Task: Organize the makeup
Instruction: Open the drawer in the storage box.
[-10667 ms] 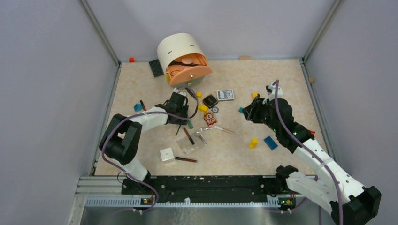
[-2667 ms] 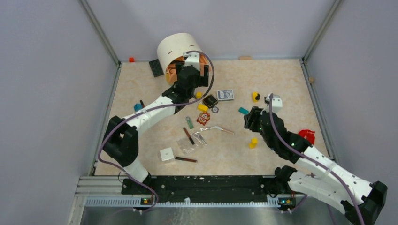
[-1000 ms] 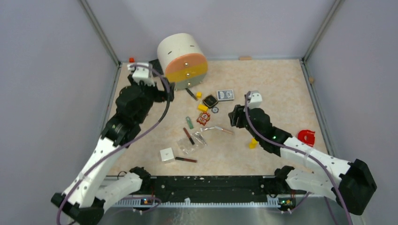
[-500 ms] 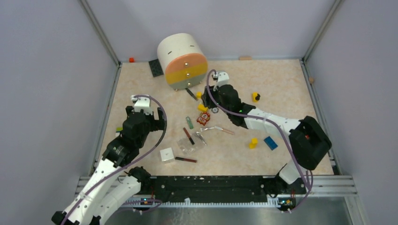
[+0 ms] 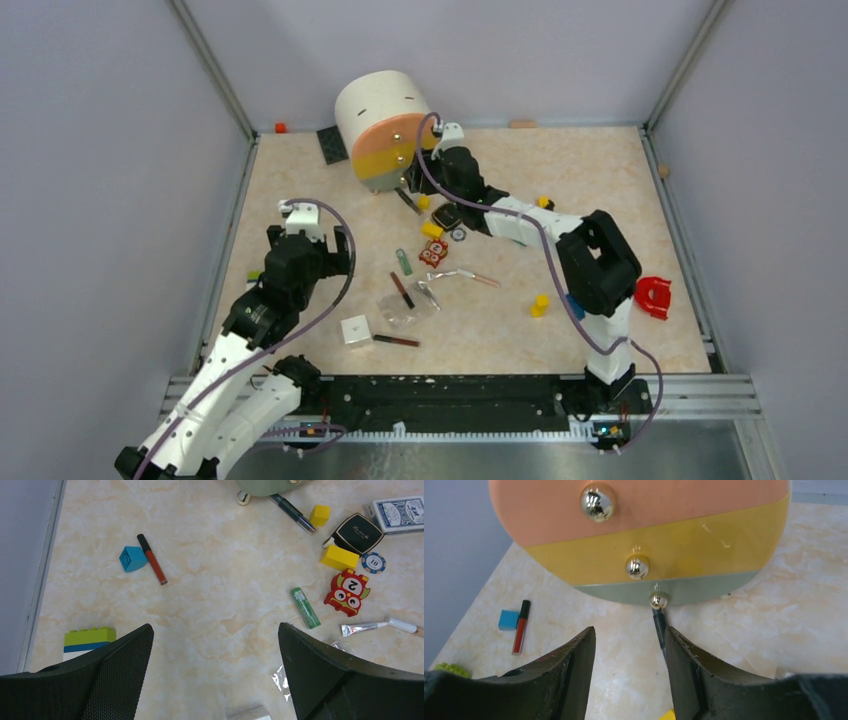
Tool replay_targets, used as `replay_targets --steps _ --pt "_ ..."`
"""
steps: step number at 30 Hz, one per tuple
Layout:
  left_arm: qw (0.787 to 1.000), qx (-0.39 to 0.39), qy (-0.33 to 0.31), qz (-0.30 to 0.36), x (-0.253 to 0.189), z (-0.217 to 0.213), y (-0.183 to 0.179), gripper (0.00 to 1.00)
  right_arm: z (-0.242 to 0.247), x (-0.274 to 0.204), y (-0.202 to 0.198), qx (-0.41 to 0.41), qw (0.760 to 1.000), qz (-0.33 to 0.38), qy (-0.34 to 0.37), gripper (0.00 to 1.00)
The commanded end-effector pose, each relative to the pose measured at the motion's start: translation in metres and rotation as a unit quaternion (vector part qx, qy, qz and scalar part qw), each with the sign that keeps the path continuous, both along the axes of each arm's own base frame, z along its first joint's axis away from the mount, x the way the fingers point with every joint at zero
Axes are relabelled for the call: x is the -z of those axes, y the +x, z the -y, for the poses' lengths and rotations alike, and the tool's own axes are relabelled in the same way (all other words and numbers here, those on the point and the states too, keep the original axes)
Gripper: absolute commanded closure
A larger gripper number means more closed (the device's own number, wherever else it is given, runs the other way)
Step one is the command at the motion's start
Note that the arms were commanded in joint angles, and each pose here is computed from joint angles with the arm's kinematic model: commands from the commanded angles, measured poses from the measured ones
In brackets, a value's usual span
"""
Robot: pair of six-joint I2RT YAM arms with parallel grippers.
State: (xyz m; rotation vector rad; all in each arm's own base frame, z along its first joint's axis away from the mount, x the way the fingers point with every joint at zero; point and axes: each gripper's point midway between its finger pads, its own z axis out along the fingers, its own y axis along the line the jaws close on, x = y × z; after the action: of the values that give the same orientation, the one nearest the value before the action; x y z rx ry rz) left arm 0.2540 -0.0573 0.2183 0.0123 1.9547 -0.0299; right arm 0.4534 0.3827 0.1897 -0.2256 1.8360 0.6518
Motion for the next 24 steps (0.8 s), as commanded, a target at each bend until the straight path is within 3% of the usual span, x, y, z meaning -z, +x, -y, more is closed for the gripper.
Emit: replay_targets --steps 1,24 --pt "1.0 -0.005 -0.017 0.022 -0.01 -0.001 0.006 0.01 -0.019 -0.02 0.025 -0.014 0.998 0.009 0.063 0.47" --pt "0.999 -0.001 -0.027 0.025 -0.011 -0.004 0.01 0.01 -0.051 0.001 0.069 -0.007 0.997 -0.025 0.075 0.52"
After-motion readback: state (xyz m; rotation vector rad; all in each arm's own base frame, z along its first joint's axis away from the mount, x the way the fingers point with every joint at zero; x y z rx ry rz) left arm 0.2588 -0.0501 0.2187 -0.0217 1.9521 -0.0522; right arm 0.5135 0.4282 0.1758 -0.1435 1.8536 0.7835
